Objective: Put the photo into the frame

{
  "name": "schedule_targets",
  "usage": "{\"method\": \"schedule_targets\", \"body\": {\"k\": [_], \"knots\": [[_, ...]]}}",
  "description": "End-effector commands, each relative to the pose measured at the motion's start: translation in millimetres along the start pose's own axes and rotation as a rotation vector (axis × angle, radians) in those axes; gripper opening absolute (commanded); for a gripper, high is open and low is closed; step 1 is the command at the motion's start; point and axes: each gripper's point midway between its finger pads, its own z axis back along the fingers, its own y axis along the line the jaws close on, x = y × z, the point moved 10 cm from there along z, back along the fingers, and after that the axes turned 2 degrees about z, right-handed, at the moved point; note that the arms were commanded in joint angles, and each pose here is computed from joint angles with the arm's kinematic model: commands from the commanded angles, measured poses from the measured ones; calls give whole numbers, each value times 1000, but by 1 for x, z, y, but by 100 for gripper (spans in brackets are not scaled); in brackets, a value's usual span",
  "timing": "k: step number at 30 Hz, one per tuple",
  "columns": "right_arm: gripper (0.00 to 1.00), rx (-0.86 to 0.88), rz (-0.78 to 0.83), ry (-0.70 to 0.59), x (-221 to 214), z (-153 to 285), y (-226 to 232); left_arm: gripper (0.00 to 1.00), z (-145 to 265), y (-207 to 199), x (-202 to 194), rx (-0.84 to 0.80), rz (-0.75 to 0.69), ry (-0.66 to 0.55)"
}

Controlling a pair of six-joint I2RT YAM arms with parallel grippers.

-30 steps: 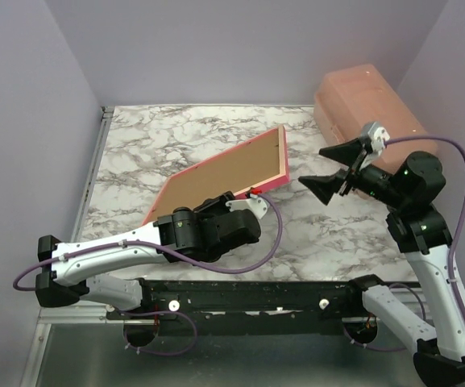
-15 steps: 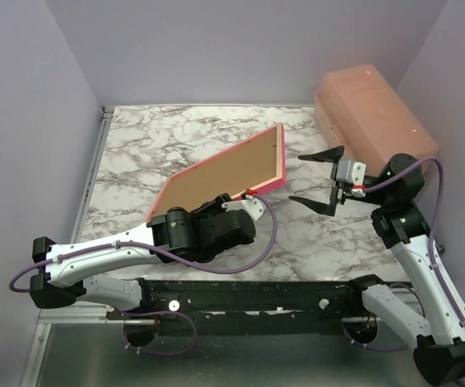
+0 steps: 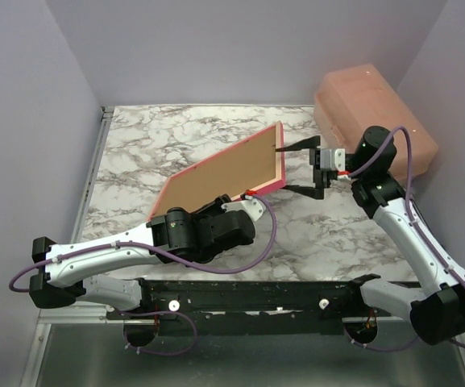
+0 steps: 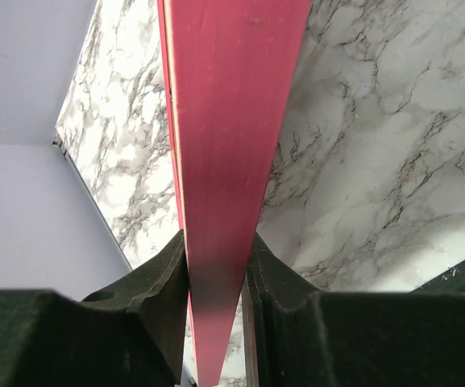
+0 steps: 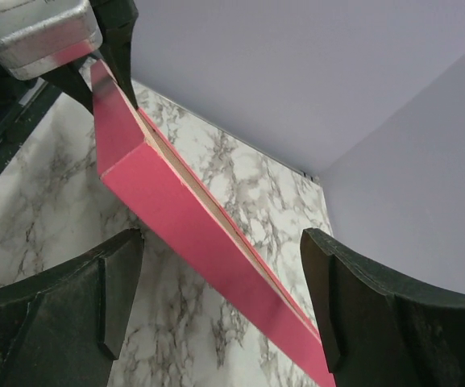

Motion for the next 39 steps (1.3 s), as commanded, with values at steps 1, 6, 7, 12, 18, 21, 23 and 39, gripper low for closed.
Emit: {"method": "schedule_targets", "body": {"k": [1, 6, 7, 12, 18, 21, 23, 39], "knots": [[84, 103, 88, -86, 7, -22, -4, 15, 14, 2, 17, -84, 201, -108], [77, 156, 67, -108, 0, -40, 5, 15, 14, 2, 16, -80, 205, -103], [74, 161, 63, -108, 0, -40, 6, 15, 14, 3, 15, -79, 206, -102], [62, 184, 38, -97, -2, -41, 14, 15, 17, 5, 15, -82, 222, -113], [52, 199, 3, -86, 0, -38, 20, 18, 23, 11, 15, -83, 254, -138], [38, 212, -14, -93, 2, -38, 22, 20, 26, 15, 14, -84, 268, -150], [19, 222, -24, -97, 5, -37, 24, 22, 29, 18, 14, -80, 277, -159], [0, 249, -116, -103, 21, -27, 44, 88, 57, 54, 32, -4, 373, -270]]}}
